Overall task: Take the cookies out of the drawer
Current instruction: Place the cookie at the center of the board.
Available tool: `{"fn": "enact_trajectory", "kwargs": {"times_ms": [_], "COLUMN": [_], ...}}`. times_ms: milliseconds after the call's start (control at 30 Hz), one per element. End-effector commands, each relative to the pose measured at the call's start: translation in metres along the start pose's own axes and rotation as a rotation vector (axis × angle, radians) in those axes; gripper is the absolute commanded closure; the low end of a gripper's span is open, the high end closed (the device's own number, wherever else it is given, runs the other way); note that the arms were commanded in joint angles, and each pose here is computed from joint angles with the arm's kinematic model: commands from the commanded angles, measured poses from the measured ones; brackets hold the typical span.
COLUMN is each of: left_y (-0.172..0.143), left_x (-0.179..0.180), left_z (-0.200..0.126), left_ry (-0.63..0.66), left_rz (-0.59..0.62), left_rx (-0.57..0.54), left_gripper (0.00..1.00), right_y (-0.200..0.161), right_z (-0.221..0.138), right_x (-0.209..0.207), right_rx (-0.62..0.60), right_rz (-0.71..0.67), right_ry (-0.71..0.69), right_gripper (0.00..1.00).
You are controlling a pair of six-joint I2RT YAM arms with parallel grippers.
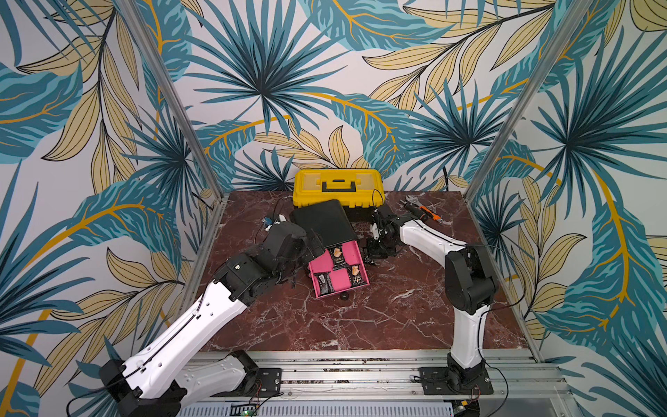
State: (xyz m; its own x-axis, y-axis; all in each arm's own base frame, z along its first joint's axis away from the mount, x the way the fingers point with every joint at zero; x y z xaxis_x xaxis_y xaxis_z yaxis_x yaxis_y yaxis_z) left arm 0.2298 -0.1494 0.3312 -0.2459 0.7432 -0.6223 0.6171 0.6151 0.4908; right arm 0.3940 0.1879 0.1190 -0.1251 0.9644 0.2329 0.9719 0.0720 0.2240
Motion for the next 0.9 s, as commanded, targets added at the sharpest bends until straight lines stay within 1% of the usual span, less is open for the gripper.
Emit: {"fn": "enact_trajectory", "kwargs": {"times_ms": [0, 67, 200, 300, 467, 567, 600, 667, 700, 800, 867], "left_y": [-0.003, -0.004, -0.005, -0.004, -0.002, 0.004, 0.007, 0.013, 0.017, 0.025, 0.031], "left_x": [0.015, 0.014, 0.008, 0.005, 0.001, 0.002, 0.006, 0.021, 0.027, 0.036, 0.041], "left_z": [0.003, 0.005, 0.009, 0.010, 0.006, 0.000, -0.001, -0.002, -0.002, 0.004, 0.007], "left_ry": [0.046, 0.046, 0.030, 0.031, 0.048, 0.051, 0.061, 0.086, 0.068, -0.087, -0.156], "left_rz": [-0.037, -0.036, -0.030, -0.011, 0.041, 0.080, 0.077, 0.030, 0.004, -0.061, -0.129], "left_rx": [-0.015, -0.007, 0.011, 0.018, 0.039, 0.062, 0.076, 0.099, 0.102, 0.129, 0.157], "left_gripper": [0.00, 0.00, 0.00, 0.00, 0.00, 0.00, 0.00, 0.00, 0.00, 0.00, 0.00], "right_y": [0.002, 0.002, 0.000, -0.003, 0.000, 0.002, 0.002, -0.001, -0.005, -0.019, -0.031], "right_z": [0.010, 0.013, 0.014, 0.007, -0.019, -0.043, -0.051, -0.066, -0.074, -0.099, -0.116], "right_x": [0.000, -0.001, -0.003, -0.001, 0.006, 0.010, 0.011, 0.012, 0.012, 0.014, 0.019], "right_rx": [0.003, 0.004, 0.008, 0.003, -0.053, -0.104, -0.123, -0.156, -0.174, -0.227, -0.254], "right_rz": [0.020, 0.023, 0.023, 0.026, 0.035, 0.048, 0.059, 0.084, 0.093, 0.129, 0.150], "right_ry": [0.015, 0.004, -0.002, 0.015, 0.050, 0.070, 0.071, 0.071, 0.066, 0.061, 0.073], "right_gripper": [0.97, 0.94, 0.80, 0.68, 0.58, 0.52, 0.51, 0.51, 0.50, 0.50, 0.49]}}
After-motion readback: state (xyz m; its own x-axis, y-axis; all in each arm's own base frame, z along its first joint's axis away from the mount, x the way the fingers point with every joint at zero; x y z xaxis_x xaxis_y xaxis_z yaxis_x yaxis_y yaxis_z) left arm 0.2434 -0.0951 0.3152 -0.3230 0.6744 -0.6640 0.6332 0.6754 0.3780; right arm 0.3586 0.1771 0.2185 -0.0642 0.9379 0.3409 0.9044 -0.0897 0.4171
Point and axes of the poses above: each gripper's point midway between its finger pads, its own z axis out along the fingers, its own x axis along the line the jaws close on, y = z × x, the point moved 6 cm from there along -z, back along the fingers, and after that the axes turned 3 degrees about -z, right-handed, at the moved point
